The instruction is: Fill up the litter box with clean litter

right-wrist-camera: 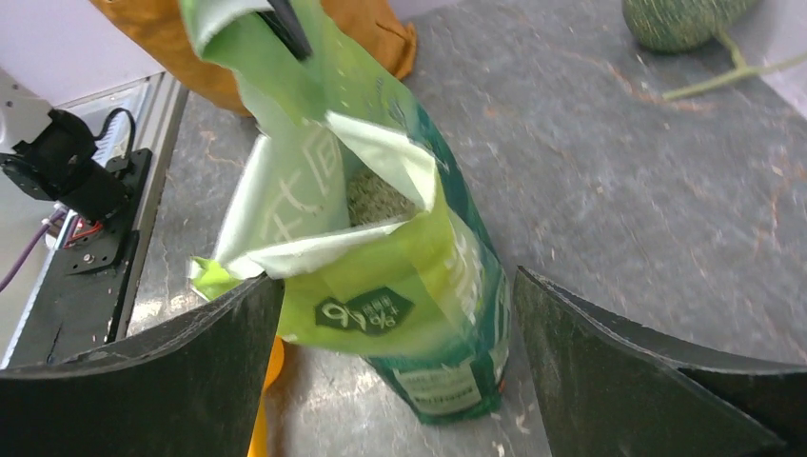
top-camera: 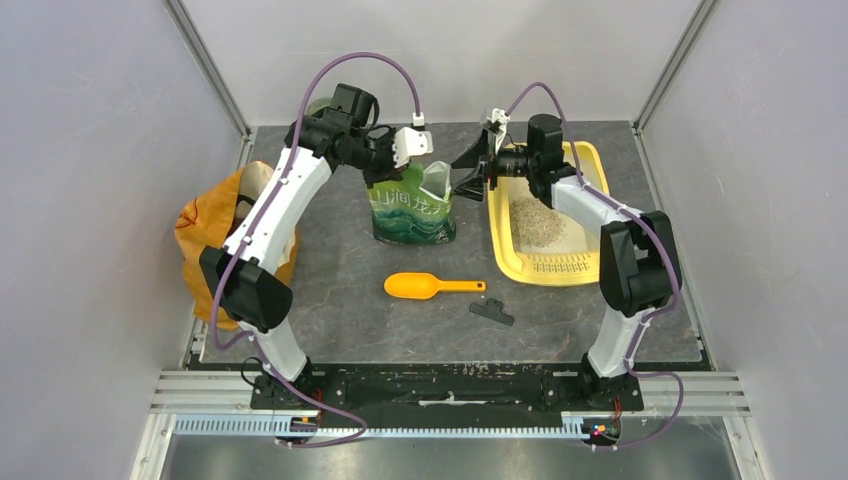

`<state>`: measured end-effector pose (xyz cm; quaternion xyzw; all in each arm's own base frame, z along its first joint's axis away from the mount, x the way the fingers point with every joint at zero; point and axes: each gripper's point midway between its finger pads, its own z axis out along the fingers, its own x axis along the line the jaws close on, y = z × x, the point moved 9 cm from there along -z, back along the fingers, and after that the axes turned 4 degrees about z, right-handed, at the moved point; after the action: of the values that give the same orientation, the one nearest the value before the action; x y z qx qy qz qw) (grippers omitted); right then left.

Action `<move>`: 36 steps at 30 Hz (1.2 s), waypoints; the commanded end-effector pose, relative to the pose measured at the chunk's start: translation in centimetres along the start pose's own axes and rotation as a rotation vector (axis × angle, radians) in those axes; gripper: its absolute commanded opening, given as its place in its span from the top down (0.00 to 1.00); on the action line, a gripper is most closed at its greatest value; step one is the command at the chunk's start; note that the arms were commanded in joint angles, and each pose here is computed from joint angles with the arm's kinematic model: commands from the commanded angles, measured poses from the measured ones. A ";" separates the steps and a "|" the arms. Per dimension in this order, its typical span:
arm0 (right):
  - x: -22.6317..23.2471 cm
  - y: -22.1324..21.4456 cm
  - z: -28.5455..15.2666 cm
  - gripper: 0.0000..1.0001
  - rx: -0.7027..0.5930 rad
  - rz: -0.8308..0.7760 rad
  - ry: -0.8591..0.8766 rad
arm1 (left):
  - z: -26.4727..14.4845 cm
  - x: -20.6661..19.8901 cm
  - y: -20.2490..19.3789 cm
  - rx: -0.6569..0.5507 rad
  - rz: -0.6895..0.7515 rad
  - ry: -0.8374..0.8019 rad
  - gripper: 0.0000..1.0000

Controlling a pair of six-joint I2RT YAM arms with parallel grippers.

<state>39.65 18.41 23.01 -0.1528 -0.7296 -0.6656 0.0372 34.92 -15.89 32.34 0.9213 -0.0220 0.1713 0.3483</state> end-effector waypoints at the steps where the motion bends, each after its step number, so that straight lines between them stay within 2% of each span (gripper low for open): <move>1: 1.3 1.4 0.5 0.03 -0.045 -0.132 0.086 | -0.5 0.0 -0.5 0.036 -0.004 -0.013 0.98; 10: 3.6 -1.0 -1.5 0.03 0.082 -0.219 0.168 | -1.2 -0.1 -0.3 0.046 -0.002 0.007 0.98; 14: 2.5 -0.6 -0.1 0.03 0.079 -0.213 0.153 | -1.4 -0.3 -0.2 0.040 0.003 0.006 0.98; 19: 0.6 0.2 1.9 0.03 0.011 -0.261 0.099 | -1.1 -0.6 -0.2 0.044 0.020 -0.006 0.98; 21: 0.1 0.5 2.5 0.06 -0.006 -0.257 0.096 | -1.1 -0.6 -0.2 0.043 0.018 -0.007 0.98; 22: 0.0 0.6 2.7 0.15 -0.014 -0.253 0.098 | -1.0 -0.6 -0.2 0.043 0.017 -0.006 0.98; 25: 0.1 0.7 2.7 0.59 -0.021 -0.242 0.114 | -1.2 0.0 -0.2 0.066 -0.008 0.032 0.98; 28: 0.2 0.7 1.7 0.93 0.015 -0.186 0.127 | -1.4 0.9 -0.7 0.118 -0.054 0.083 0.96; 30: 0.3 0.3 0.9 1.00 0.052 -0.131 0.138 | -1.4 1.1 -1.1 0.154 -0.069 0.083 0.97; 33: 0.4 -0.3 0.2 1.00 0.096 -0.058 0.149 | -1.2 1.3 -1.5 0.181 -0.137 0.075 0.96; 36: 0.5 -0.2 0.2 1.00 0.117 0.013 0.162 | -0.7 1.6 -2.4 0.229 -0.223 0.049 0.83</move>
<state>39.04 20.42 21.30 -0.0834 -0.7644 -0.6348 0.0754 36.31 -15.82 32.35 0.9320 0.0188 0.1764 0.3161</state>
